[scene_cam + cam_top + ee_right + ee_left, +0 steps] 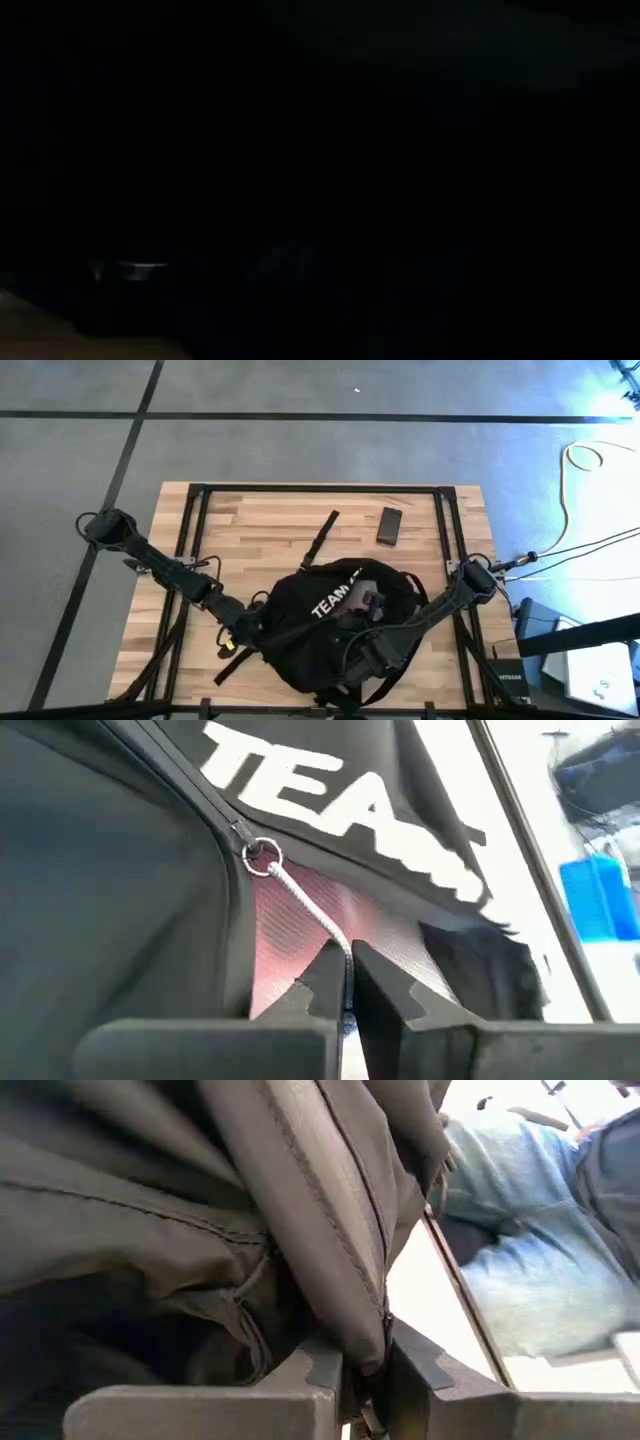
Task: Unpack backpack
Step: Close the black bag
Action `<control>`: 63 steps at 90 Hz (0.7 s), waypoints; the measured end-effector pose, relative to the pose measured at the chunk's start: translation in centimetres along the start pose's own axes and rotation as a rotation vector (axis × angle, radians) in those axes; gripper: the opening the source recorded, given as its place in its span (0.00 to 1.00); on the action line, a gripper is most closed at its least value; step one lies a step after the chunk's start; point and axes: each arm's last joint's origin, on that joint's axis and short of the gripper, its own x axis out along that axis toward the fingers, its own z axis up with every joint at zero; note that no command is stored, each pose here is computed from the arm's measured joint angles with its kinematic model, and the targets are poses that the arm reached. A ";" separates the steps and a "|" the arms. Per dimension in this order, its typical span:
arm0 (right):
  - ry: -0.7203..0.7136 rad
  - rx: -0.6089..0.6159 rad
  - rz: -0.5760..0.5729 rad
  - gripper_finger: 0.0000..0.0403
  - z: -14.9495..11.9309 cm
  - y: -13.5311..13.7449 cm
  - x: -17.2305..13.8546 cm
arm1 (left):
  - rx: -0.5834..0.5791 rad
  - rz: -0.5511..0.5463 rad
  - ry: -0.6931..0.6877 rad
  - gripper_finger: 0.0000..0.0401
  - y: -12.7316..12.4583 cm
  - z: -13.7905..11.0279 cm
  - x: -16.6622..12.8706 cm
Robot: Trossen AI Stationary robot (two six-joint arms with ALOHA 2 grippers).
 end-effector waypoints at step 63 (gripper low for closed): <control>0.026 0.047 0.012 0.00 -4.8 -3.6 -4.1 | -0.010 -0.047 0.042 0.07 -0.3 -0.3 0.0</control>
